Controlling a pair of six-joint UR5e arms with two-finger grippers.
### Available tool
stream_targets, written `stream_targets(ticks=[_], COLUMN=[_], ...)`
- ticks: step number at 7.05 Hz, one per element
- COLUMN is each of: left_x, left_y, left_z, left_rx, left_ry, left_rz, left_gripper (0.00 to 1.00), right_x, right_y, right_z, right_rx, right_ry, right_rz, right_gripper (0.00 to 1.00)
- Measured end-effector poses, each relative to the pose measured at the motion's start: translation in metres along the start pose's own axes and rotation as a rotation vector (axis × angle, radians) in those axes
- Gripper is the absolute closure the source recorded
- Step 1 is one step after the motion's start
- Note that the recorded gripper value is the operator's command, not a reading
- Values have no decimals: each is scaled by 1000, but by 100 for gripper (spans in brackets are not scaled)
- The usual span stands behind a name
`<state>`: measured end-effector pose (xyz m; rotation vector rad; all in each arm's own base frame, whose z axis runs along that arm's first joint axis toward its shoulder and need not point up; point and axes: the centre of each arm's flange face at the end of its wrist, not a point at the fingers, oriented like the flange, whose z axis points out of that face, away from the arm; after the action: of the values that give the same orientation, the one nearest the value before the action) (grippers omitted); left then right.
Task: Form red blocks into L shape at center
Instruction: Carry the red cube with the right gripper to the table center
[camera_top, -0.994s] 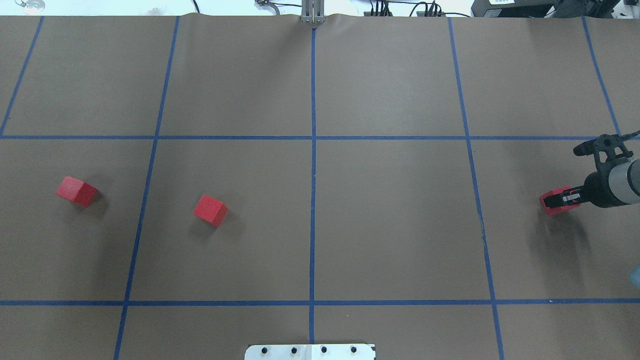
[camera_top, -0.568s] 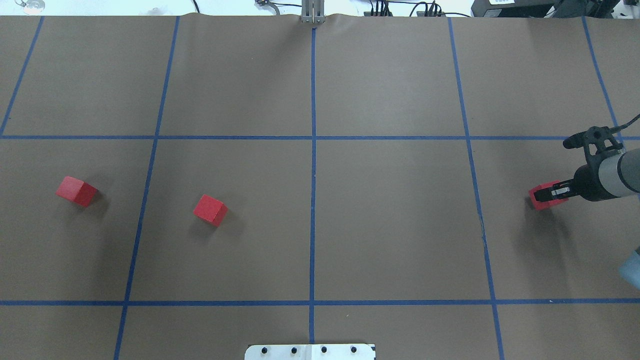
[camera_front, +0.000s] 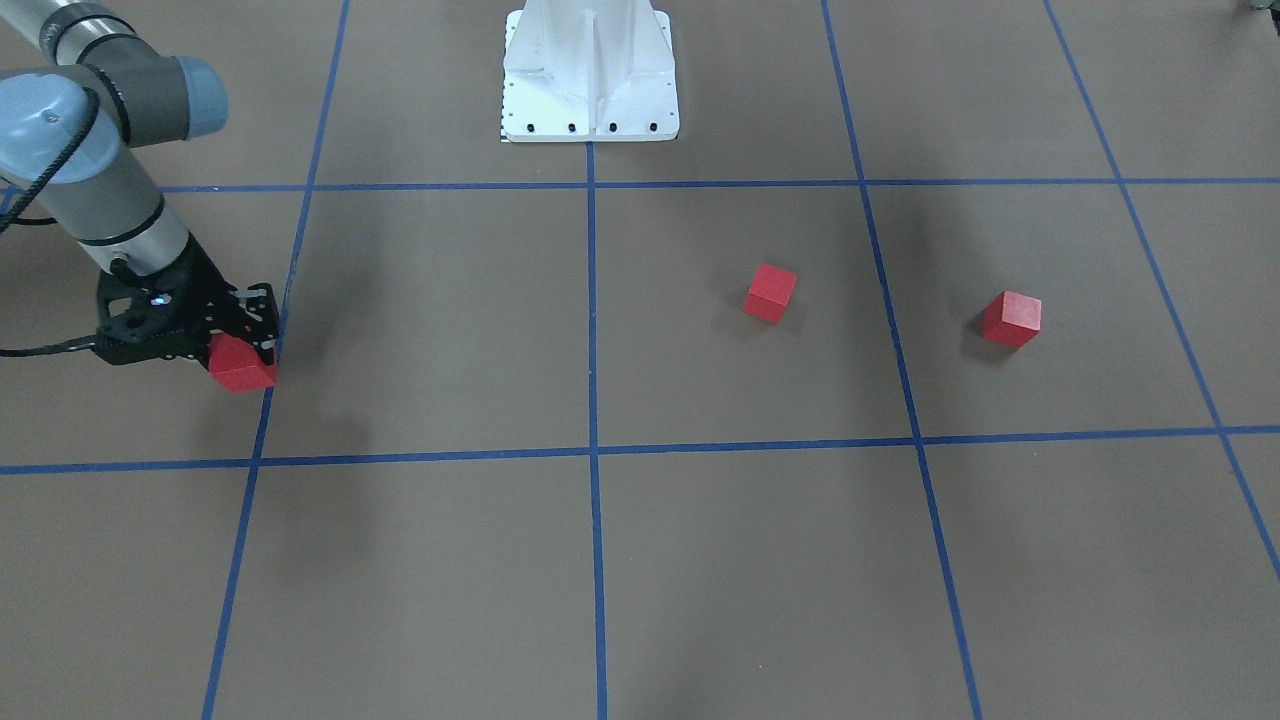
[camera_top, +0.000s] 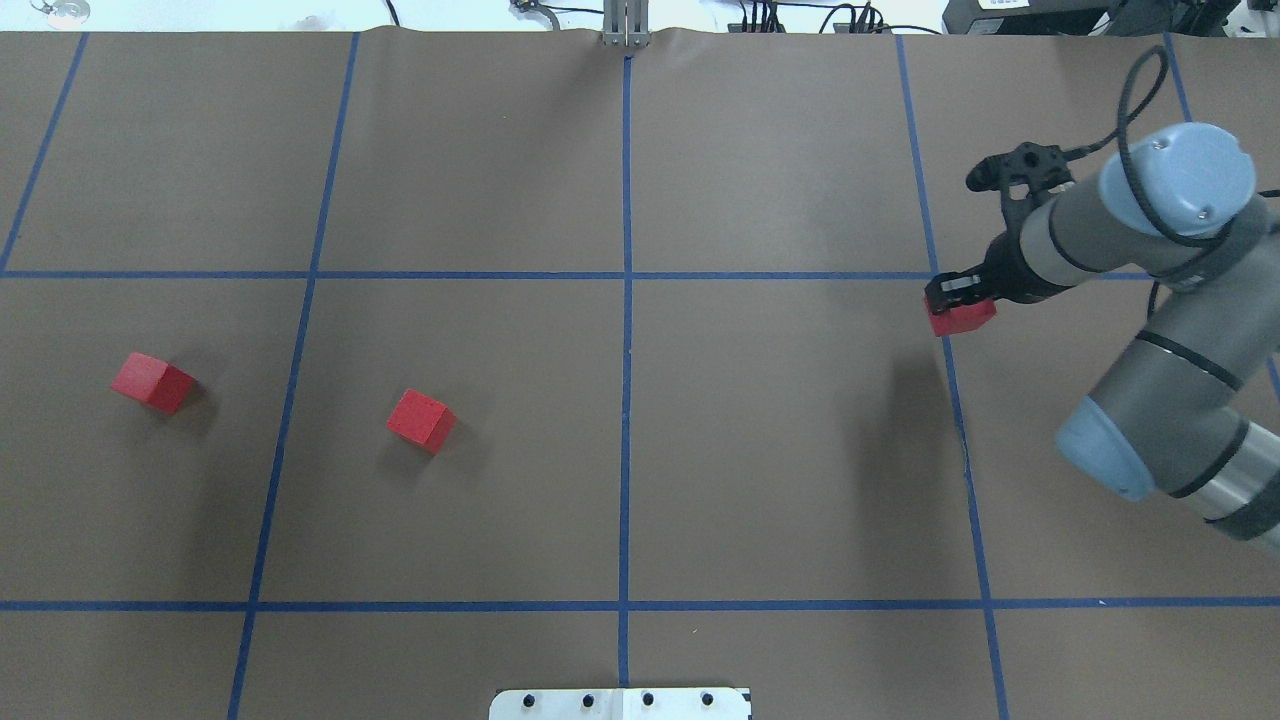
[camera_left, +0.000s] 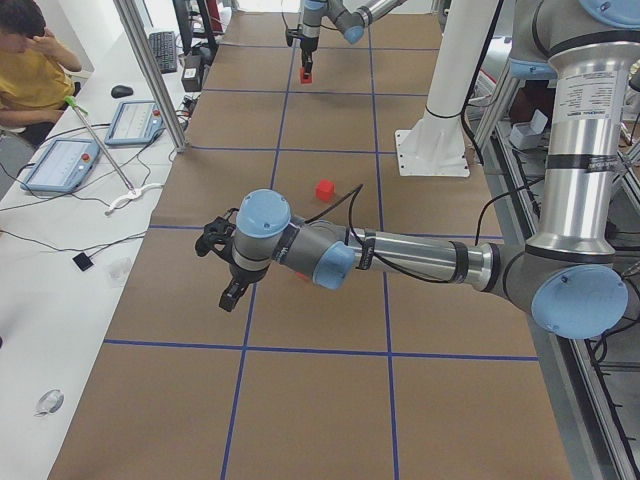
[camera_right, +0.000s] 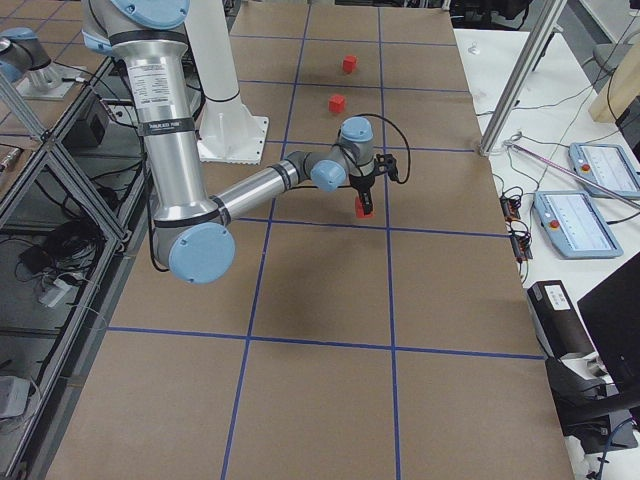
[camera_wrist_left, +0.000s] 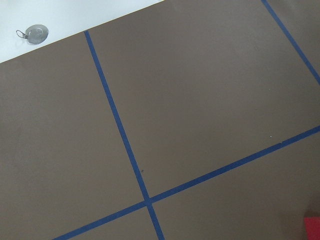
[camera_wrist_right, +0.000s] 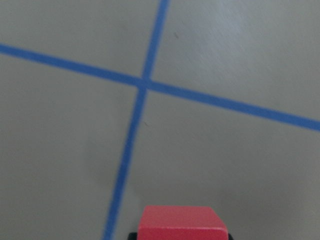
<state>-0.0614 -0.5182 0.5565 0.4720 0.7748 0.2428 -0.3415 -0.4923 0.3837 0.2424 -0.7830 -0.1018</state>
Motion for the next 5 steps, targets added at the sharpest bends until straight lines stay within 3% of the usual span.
stream_targets(ticks=[3,5], left_x=[-1,-1], left_y=[1,1], left_z=[1,1], left_rx=[-2,-3], left_ry=[0,0], left_rz=[-2,-3], left_gripper=[0,0], right_x=[-177,-282], right_y=[-12,1], right_z=[-19,-11], right_rx=[-54,-31], right_ry=[-2,14], right_rz=[190,278], right_gripper=[100,100])
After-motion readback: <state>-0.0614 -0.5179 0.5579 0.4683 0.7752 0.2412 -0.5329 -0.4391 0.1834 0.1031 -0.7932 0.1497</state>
